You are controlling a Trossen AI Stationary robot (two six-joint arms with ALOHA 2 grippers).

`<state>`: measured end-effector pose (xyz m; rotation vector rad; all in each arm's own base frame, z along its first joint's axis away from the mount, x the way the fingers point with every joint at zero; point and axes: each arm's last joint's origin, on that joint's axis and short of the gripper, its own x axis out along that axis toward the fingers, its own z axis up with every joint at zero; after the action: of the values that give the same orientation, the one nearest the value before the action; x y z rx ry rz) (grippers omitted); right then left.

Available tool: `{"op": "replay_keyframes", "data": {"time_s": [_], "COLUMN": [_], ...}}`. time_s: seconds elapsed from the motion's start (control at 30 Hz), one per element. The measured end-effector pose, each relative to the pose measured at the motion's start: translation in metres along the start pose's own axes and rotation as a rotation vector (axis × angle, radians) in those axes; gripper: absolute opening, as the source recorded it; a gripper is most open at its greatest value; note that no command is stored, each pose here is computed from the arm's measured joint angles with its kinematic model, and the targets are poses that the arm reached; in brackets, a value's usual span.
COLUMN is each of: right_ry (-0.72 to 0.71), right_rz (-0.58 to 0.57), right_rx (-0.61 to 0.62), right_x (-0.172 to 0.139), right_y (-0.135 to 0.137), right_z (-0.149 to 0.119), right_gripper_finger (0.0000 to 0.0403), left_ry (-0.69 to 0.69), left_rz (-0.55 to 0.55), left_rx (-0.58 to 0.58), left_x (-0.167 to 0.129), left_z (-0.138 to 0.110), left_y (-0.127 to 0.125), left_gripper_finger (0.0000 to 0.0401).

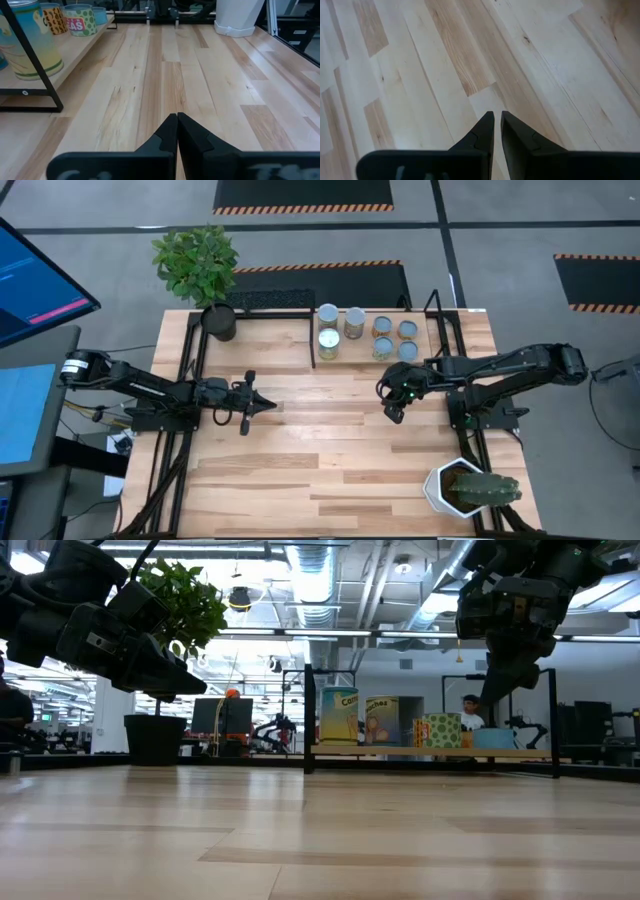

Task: Pick and place cans onto a shelf
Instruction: Adjust the canned goods on the shelf

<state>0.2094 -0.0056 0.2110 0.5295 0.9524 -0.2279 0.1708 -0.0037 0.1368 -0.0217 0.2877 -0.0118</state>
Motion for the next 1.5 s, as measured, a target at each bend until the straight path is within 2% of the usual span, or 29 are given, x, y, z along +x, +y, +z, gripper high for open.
{"op": "replay_keyframes", "data": {"time_s": [0.33, 0.47, 0.67, 0.8, 1.0, 1.3, 1.5], "right_ry": [0.001, 0.023, 0.039, 0.109, 0.072, -0.031, -0.035], "right_rz": [-0.001, -0.013, -0.007, 0.022, 0.027, 0.056, 0.046], "right_rx": [0.000, -0.003, 0.002, 0.006, 0.024, -0.059, -0.057], "right_x": [0.000, 0.000, 0.000, 0.000, -0.002, -0.021, -0.024], "right_y": [0.000, -0.001, -0.001, -0.002, -0.004, 0.003, 0.001], "right_z": [0.000, -0.002, -0.003, -0.008, -0.001, 0.025, 0.028], "right_gripper_finger": [0.0058, 0.0058, 0.0058, 0.0058, 0.0058, 0.0058, 0.0058], "left_ry": [-0.012, -0.052, -0.034, -0.029, -0.031, -0.030, -0.030], "left_rz": [-0.005, -0.046, -0.109, -0.151, -0.087, -0.080, -0.071], "left_rx": [0.035, 0.033, 0.030, 0.018, 0.036, 0.015, 0.005], "left_x": [0.000, 0.000, 0.000, 0.000, 0.000, 0.000, 0.000], "left_z": [0.001, 0.005, 0.003, 0.003, 0.003, 0.003, 0.003], "left_y": [0.000, -0.001, -0.003, -0.004, -0.002, -0.002, -0.002], "left_gripper_finger": [0.0000, 0.0000, 0.0000, 0.0000, 0.0000, 0.0000, 0.0000]}}
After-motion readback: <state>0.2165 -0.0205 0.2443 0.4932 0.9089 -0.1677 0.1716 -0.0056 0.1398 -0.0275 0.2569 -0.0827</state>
